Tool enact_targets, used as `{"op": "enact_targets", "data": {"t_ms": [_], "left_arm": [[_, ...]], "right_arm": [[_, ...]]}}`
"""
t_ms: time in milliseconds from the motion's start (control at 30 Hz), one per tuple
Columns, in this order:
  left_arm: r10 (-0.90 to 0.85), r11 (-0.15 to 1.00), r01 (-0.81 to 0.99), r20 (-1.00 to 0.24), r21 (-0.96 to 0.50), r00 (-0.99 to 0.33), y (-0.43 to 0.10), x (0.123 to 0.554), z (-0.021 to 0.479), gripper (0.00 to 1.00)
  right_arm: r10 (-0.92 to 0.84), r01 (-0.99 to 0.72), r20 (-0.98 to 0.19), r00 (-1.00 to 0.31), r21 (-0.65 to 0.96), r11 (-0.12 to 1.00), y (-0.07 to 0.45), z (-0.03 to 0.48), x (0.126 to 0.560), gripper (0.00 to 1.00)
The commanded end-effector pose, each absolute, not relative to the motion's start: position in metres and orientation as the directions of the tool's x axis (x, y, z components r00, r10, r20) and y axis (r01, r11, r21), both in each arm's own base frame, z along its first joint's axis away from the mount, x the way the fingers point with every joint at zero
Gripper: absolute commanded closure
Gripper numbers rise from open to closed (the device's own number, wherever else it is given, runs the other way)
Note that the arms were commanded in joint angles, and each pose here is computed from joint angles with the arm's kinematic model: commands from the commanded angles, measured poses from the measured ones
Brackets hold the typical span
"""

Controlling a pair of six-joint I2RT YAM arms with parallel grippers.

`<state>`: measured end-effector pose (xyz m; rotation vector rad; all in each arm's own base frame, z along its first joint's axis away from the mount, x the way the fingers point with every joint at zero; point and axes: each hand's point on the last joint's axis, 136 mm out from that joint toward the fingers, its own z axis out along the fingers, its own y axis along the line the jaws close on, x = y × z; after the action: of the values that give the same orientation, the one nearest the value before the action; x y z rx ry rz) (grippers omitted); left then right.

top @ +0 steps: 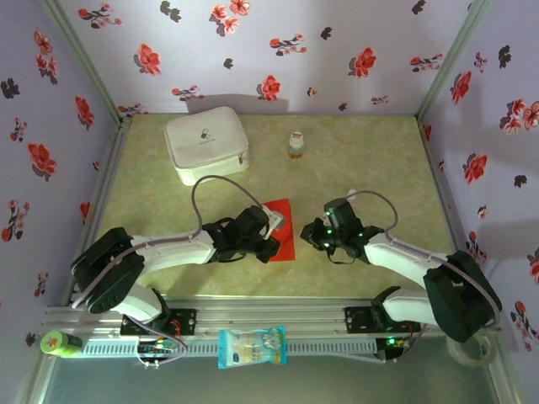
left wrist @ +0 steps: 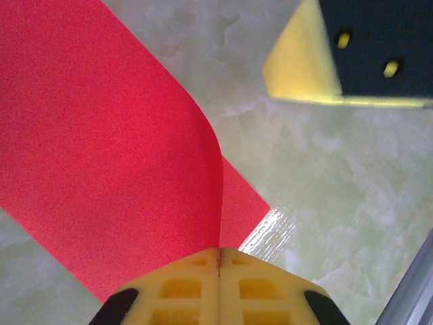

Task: Fold a paper plane with a square sheet of paper (pick it up from the middle)
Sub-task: Fold the triangle a second time at the center of the table.

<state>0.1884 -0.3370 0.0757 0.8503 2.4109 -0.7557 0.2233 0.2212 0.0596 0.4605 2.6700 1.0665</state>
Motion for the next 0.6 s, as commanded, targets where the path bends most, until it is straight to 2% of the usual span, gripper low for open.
{"op": "enact_targets", "data": {"t_ms": [0, 100, 367, 567], "left_arm": [[0.377, 0.645, 0.659, -0.589, -0.387, -0.715, -0.34, 0.189, 0.082, 1.0], [0.371, 0.651, 0.65, -0.583, -0.391, -0.722, -0.339, 0.191, 0.081, 1.0], [0.374, 0.661, 0.642, -0.571, -0.389, -0.731, -0.336, 0.192, 0.077, 1.0], [0.363, 0.673, 0.626, -0.562, -0.394, -0.744, -0.331, 0.197, 0.075, 1.0]], "right_arm": [[0.304, 0.158, -0.079, -0.95, 0.714, 0.682, 0.238, 0.058, 0.214, 0.93], [0.256, 0.132, -0.075, -0.964, 0.699, 0.703, 0.249, 0.054, 0.21, 0.99], [0.199, 0.112, -0.055, -0.978, 0.665, 0.738, 0.266, 0.038, 0.21, 1.0], [0.155, 0.115, -0.042, -0.987, 0.491, 0.864, 0.239, 0.009, 0.199, 1.0]]}}
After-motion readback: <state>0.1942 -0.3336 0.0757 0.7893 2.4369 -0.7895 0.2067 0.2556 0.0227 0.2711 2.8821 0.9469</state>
